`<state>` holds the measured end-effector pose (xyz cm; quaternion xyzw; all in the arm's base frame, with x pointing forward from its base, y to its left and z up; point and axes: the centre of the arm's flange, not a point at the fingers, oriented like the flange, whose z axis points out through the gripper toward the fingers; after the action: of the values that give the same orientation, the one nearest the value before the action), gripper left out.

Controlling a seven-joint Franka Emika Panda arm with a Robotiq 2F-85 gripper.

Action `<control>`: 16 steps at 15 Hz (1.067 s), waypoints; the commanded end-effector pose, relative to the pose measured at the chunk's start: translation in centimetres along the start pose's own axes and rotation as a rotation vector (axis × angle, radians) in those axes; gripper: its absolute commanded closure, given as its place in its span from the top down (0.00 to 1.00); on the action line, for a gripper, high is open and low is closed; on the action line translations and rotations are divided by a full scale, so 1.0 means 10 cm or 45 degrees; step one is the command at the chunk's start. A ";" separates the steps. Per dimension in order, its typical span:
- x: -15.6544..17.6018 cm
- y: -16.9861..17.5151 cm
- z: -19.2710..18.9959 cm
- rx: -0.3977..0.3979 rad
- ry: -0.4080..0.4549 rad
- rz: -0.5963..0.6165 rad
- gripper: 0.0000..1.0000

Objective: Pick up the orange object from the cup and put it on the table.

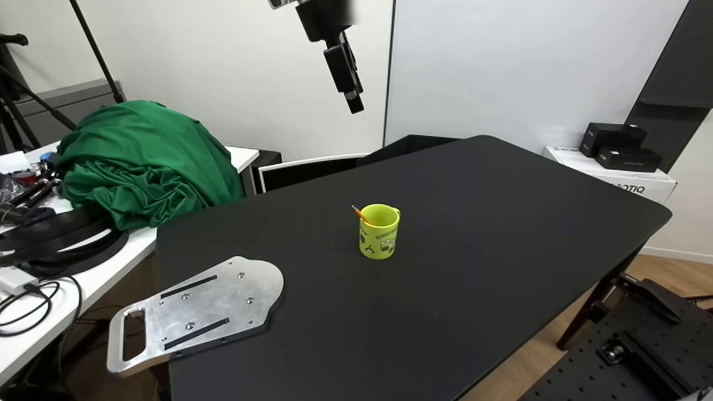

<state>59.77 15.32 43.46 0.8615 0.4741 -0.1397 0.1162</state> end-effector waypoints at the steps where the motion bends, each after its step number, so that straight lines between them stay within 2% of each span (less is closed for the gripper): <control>1: 0.00 0.00 0.00 0.000 0.000 0.000 1.00; 8: 0.20 0.10 0.20 -0.022 -0.088 -0.023 1.00; 16: 0.53 0.01 0.85 0.072 -0.164 -0.043 1.00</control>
<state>60.67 15.84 35.28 0.8417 0.4866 -0.2022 0.1178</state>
